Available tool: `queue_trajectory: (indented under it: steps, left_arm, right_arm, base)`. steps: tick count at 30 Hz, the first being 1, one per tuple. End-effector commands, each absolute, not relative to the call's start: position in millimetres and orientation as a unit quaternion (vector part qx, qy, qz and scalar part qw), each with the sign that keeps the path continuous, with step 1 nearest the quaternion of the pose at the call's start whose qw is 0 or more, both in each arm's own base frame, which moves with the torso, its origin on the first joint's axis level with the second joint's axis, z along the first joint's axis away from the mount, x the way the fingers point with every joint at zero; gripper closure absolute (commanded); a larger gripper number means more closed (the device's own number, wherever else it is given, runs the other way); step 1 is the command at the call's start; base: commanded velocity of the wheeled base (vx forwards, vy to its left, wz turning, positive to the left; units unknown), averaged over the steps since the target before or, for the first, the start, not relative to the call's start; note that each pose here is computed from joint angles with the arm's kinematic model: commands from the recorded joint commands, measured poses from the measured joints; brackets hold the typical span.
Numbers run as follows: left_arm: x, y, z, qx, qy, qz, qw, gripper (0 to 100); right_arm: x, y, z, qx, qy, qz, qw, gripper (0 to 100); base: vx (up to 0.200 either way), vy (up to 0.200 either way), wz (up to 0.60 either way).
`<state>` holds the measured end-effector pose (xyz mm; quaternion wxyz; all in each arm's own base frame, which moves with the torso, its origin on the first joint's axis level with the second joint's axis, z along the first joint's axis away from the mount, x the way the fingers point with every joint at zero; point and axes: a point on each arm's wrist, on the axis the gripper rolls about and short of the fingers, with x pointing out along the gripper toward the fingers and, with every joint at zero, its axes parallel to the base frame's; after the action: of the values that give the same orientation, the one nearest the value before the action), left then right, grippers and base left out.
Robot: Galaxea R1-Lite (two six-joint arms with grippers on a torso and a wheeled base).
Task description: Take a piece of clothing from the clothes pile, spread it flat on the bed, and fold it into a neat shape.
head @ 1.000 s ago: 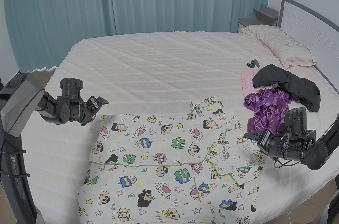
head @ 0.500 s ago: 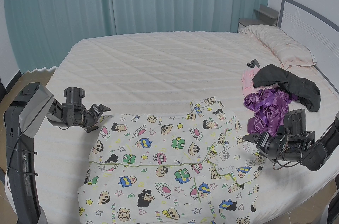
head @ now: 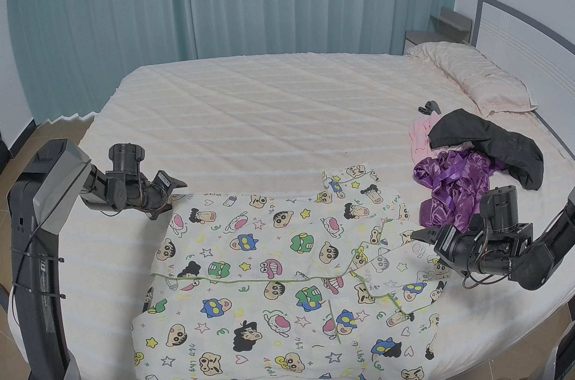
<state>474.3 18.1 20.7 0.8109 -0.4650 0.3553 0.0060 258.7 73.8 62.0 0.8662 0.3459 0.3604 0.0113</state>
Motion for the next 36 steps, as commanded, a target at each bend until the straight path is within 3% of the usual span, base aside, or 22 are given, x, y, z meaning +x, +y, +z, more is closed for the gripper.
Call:
queue_trajectory:
  steps: [1,8,23,31,32,36]
  left_arm:
    - [475.2,26.2,20.0,-0.471,0.35,0.014,0.81,100]
    - [477.0,44.2,25.2,-0.475,0.333,0.028,0.814,100]
    - [490.4,34.5,43.4,-0.437,0.306,-0.003,0.846,100]
    - [483.2,40.7,36.4,-0.439,0.322,0.013,0.839,100]
    - [482.6,42.1,35.7,-0.44,0.324,0.015,0.837,0]
    - [481.8,44.2,32.4,-0.441,0.328,0.019,0.835,0]
  right_arm:
    - [258.9,73.9,61.5,0.346,0.361,0.011,0.866,0]
    - [258.8,74.3,61.1,0.345,0.362,0.012,0.866,0]
    - [259.5,74.5,57.8,0.344,0.367,0.009,0.864,0]
    - [259.3,74.5,57.1,0.344,0.369,0.009,0.864,0]
    - [259.3,74.5,57.1,0.344,0.369,0.009,0.864,0]
    - [259.3,74.5,57.1,0.344,0.369,0.009,0.864,0]
  base:
    - [0.0,0.0,0.0]
    - [0.0,0.0,0.0]
    - [0.0,0.0,0.0]
    - [0.0,0.0,0.0]
    - [0.0,0.0,0.0]
    - [0.0,0.0,0.0]
